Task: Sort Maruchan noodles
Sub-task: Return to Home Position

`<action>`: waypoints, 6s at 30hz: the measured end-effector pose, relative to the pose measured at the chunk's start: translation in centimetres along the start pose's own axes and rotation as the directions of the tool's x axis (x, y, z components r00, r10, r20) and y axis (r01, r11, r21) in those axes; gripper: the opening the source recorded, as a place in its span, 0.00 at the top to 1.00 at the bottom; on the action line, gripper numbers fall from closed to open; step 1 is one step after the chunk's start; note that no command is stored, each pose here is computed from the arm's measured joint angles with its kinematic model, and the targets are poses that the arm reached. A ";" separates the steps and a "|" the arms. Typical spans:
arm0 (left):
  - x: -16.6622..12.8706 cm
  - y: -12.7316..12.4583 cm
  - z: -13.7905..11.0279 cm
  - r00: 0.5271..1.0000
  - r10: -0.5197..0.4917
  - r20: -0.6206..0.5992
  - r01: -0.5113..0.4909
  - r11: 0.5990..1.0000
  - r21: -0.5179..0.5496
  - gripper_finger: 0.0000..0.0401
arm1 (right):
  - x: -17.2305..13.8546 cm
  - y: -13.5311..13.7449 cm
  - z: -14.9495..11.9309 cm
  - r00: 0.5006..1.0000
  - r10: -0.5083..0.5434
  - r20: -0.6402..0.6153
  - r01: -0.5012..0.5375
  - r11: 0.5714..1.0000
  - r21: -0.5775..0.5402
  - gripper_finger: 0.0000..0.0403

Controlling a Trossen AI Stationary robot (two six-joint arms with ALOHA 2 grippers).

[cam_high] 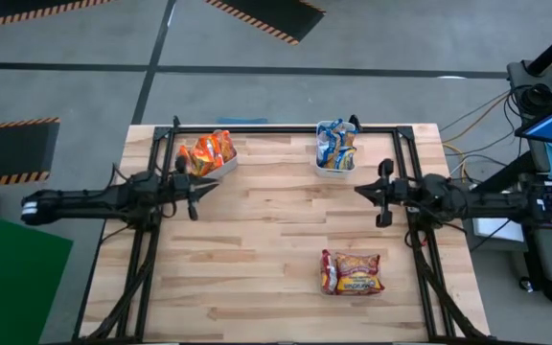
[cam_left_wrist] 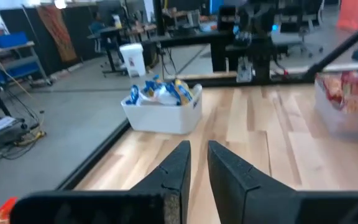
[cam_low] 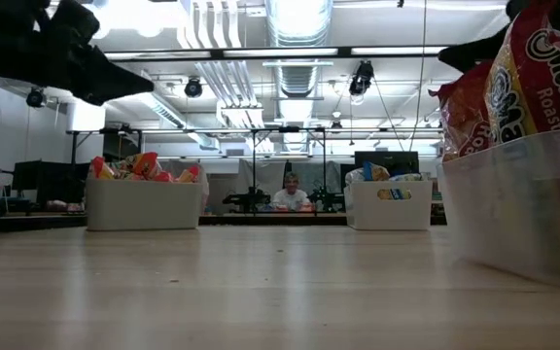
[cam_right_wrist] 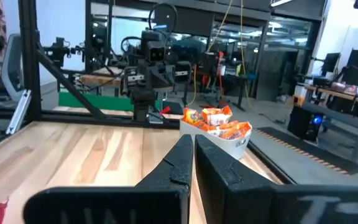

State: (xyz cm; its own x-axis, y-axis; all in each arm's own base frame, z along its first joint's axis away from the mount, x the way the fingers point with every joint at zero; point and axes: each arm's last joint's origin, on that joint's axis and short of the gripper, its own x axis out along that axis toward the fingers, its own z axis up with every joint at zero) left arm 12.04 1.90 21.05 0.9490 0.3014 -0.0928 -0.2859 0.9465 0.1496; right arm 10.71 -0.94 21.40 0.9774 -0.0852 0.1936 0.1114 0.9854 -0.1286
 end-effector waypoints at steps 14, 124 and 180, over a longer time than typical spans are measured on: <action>-1.8 -0.2 -3.9 0.988 -0.007 0.155 0.023 0.994 -0.106 0.90 | -1.7 0.0 -2.0 0.995 -0.093 0.047 0.095 0.993 -0.062 0.98; -2.0 0.6 -3.9 0.960 0.257 0.109 -0.239 0.959 -0.152 0.90 | -1.7 0.0 -4.4 0.967 -0.160 -0.199 0.141 0.984 -0.109 0.98; -2.0 0.6 -3.9 0.960 0.257 0.109 -0.239 0.959 -0.152 0.90 | -1.7 0.0 -4.4 0.967 -0.160 -0.199 0.141 0.984 -0.109 0.98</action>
State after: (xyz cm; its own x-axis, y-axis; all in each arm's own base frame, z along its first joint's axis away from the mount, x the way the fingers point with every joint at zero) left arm 9.46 2.29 17.46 0.8523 0.5200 0.0563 -0.5215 0.8531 0.0161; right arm 9.87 -1.40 16.82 0.9629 -0.2694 0.0144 0.2666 0.9417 -0.2055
